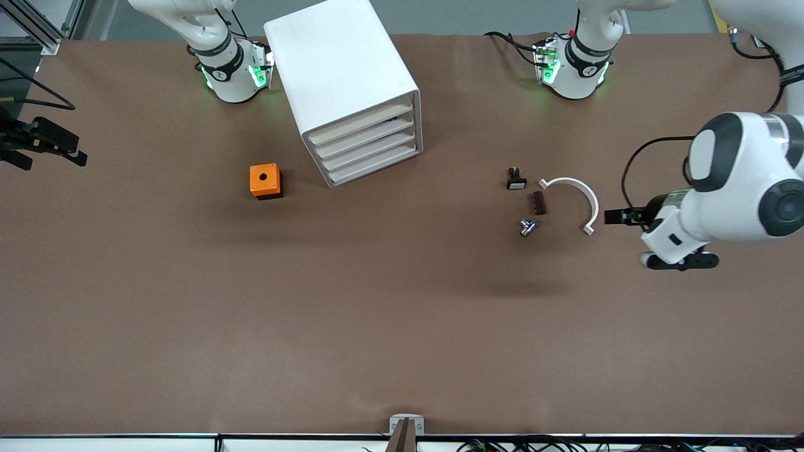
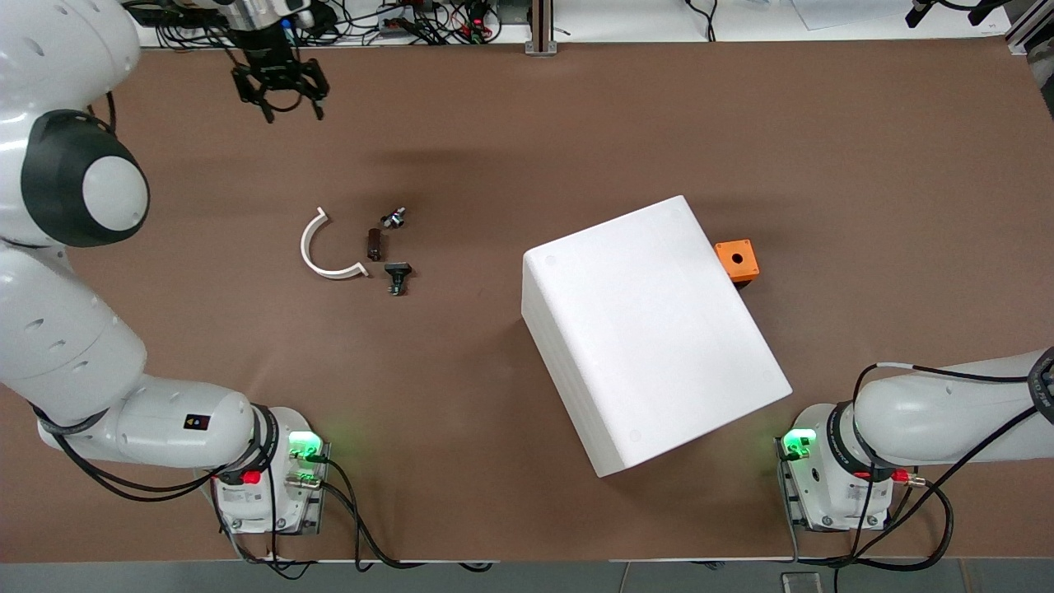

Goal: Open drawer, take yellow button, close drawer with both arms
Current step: 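Reach the left gripper to the white cabinet drawer and grasp its front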

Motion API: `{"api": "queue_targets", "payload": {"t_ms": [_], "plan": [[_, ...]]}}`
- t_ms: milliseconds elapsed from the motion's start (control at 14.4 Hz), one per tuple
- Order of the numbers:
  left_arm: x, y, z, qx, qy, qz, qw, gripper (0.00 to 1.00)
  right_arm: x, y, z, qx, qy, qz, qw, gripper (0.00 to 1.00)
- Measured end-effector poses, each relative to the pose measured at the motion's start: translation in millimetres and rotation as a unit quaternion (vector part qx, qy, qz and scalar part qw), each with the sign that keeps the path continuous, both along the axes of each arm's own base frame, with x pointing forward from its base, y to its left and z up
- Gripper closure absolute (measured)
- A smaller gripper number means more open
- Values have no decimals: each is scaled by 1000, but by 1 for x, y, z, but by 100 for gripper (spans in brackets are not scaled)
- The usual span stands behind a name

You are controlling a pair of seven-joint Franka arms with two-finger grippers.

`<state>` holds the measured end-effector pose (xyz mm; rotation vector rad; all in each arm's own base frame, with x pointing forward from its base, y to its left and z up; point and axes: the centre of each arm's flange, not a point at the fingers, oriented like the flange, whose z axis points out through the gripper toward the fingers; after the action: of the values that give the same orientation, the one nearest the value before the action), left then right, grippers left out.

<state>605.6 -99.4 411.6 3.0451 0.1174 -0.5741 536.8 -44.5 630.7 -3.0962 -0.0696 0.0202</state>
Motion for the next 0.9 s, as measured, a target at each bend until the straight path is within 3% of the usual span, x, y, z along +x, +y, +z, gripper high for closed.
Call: {"api": "queue_targets", "payload": {"t_ms": [208, 415, 623, 900], "plan": [[-11, -58, 10, 3, 61, 91, 994, 0, 0, 3, 0, 0, 0, 3, 1000, 0], [-27, -115, 19, 43, 123, 203, 970, 0, 0, 3, 0, 0, 0, 3, 1000, 0], [-46, -170, 10, 95, 192, 326, 921, 0, 0, 2, 0, -2, 0, 2, 1000, 0], [-61, -222, -24, 162, 299, 445, 828, 0, 0, 1, 0, -6, 0, 2, 1000, 0]]}}
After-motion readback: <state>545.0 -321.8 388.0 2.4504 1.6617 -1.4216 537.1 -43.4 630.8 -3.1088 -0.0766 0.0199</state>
